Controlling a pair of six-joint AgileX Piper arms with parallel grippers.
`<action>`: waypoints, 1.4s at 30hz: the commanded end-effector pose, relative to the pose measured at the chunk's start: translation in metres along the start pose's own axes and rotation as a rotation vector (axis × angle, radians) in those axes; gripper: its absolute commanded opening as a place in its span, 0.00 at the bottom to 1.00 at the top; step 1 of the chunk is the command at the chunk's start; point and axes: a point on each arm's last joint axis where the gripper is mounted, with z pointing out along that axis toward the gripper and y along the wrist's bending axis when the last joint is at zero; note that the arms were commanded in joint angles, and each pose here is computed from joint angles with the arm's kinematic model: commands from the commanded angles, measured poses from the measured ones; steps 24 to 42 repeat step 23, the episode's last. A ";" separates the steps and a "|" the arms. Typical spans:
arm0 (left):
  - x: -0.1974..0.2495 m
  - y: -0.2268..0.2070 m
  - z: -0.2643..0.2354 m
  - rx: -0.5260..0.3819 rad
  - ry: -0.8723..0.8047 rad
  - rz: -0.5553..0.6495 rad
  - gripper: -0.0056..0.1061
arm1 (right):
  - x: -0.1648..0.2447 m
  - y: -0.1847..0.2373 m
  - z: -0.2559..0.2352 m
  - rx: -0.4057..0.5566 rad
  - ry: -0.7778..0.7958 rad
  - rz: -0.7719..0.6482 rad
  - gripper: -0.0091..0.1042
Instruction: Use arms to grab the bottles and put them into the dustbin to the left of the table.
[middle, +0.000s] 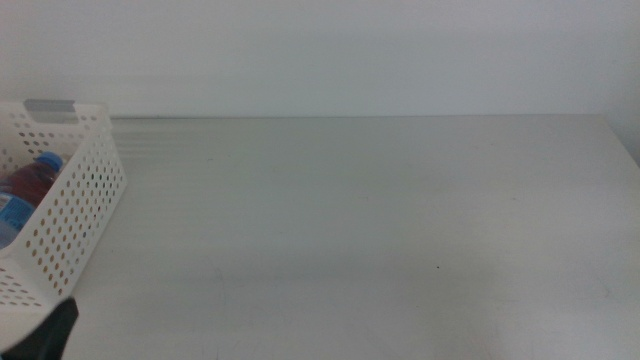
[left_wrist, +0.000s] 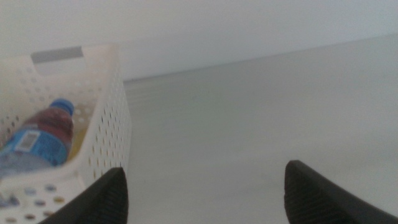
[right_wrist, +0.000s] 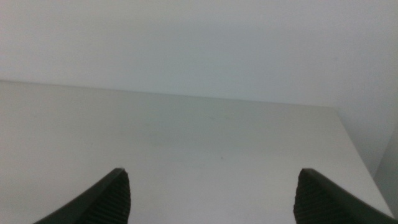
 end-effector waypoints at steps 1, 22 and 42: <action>-0.003 0.002 -0.004 -0.026 -0.098 -0.014 0.75 | -0.002 -0.001 -0.007 0.009 -0.117 -0.012 0.70; 0.040 0.008 -0.008 -0.201 -0.119 -0.051 0.75 | 0.046 -0.001 -0.015 0.016 -0.119 -0.017 0.70; 0.040 0.008 -0.008 -0.200 -0.118 -0.051 0.75 | 0.047 -0.001 -0.015 0.015 -0.118 -0.011 0.70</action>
